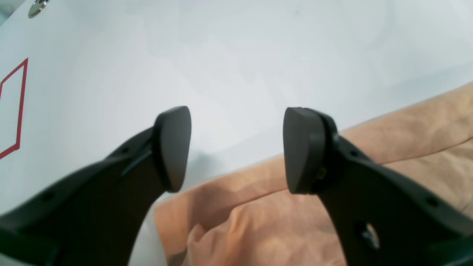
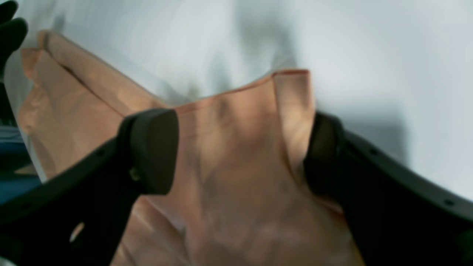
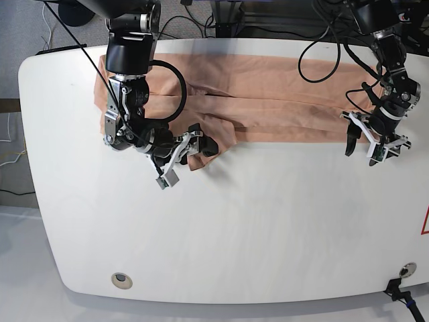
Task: Fold the T-shirt properly
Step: 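Open both grippers and release the folded hem, then grasp the folded shirt's end near the right gripper and lift it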
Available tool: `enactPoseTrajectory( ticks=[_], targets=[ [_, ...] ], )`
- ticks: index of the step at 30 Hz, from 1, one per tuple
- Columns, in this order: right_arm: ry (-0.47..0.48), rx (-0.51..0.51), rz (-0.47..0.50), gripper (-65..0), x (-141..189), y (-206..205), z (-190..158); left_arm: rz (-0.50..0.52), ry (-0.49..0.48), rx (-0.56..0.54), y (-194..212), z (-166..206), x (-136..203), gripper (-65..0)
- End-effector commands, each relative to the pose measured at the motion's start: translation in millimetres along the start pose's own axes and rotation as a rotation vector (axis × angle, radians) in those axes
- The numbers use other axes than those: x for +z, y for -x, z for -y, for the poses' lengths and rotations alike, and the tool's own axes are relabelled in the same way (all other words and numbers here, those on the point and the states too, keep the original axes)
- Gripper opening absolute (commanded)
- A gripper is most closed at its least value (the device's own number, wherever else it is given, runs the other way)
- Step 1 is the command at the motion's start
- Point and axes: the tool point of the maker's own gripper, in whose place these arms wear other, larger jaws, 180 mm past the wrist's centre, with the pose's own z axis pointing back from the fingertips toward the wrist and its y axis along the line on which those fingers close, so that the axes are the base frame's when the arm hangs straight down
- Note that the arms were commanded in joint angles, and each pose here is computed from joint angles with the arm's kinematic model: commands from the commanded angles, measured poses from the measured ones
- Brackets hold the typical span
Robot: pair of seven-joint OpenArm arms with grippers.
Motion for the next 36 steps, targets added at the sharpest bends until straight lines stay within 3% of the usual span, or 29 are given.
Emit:
enactPoseTrajectory(
  ticks=[1, 4, 9, 12, 21, 32, 36],
  targets=[
    [0.014, 0.028, -0.046, -20.9, -0.7, 2.6, 0.0, 0.049, -0.021, -0.012, -16.1, -10.3, 2.0, -27.9],
    [0.014, 0.028, -0.046, -34.6, -0.7, 2.6, 0.0, 0.049, -0.021, -0.012, -16.1, -10.3, 2.0, -27.9],
    [0.013, 0.037, -0.039, -64.4, -0.1, -1.2, -0.6, 0.048, -0.021, -0.011, -15.6, -10.2, 1.8, -27.9],
    [0.034, 0.091, -0.024, -65.0, 11.2, -14.9, -4.5, 0.048, -0.021, -0.011, -15.6, -10.2, 1.8, -27.9],
    [0.125, 0.255, -0.114, -65.0, 56.4, -9.4, -23.2, 0.049, -0.018, -0.005, -15.1, -8.1, 1.1, -27.9],
    [-0.068, 0.156, -0.105, -65.0, 73.7, 52.4, -69.1, 0.048, -0.018, -0.004, -14.6, -8.0, 0.9, -27.9],
    [-0.087, 0.124, -0.128, -65.0, 81.2, 77.8, -79.8, 0.047, -0.018, -0.005, -14.4, -8.1, 0.9, -27.9]
  ],
)
